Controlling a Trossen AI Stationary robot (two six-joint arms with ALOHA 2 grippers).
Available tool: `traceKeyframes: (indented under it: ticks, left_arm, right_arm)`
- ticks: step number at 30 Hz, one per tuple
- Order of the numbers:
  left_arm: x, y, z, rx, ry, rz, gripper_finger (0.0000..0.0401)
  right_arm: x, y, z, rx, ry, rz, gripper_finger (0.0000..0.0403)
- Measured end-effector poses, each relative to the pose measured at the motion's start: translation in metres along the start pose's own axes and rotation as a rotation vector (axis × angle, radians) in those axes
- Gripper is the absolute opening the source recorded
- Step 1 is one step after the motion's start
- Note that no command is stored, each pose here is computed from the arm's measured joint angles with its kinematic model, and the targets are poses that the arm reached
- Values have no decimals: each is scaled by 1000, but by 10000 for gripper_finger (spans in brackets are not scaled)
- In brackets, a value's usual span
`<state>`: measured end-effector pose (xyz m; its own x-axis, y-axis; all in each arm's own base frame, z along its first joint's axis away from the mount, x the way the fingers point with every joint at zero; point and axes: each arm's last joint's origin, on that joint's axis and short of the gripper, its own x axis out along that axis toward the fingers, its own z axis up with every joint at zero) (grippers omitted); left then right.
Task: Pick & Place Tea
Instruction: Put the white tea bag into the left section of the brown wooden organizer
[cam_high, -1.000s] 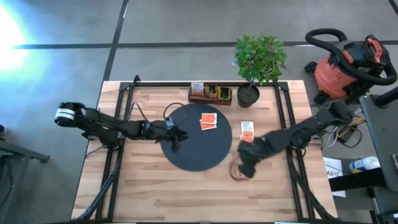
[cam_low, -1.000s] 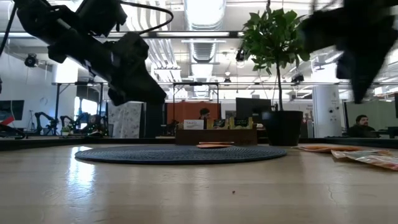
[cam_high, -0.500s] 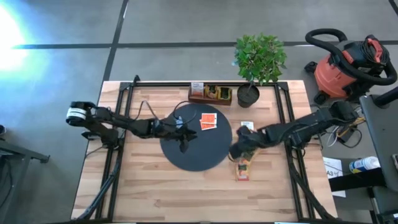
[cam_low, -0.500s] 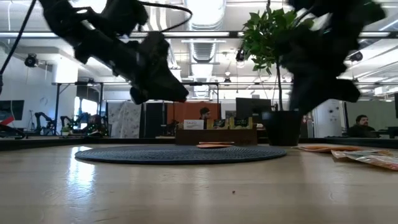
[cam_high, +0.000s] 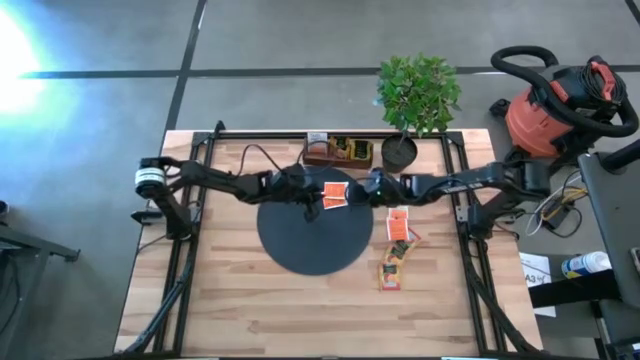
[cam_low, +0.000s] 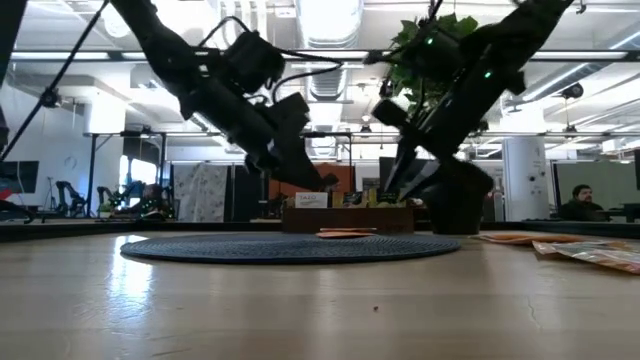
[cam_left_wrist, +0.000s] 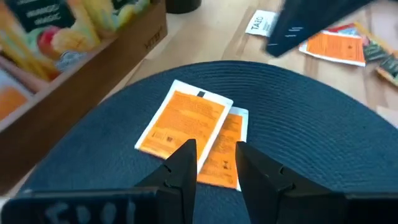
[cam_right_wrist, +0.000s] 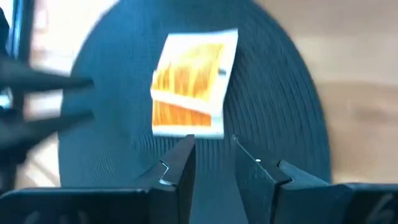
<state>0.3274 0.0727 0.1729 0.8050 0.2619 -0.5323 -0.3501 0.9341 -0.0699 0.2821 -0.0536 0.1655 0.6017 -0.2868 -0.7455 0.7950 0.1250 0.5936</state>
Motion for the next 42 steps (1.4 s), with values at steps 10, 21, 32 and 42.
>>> traceKeyframes:
  ticks: [10,21,32,42]
  left_arm:
    - [37,3,-7,41,77,-47,106]
    - [47,10,-20,43,181,-22,106]
    - [47,11,-21,34,182,-37,106]
    - [47,10,-19,10,158,-54,106]
  right_arm:
    - [37,-1,11,12,43,-20,119]
    - [49,5,14,-9,21,-43,125]
    - [50,11,22,-54,-20,38,123]
    - [51,9,30,-110,-37,31,121]
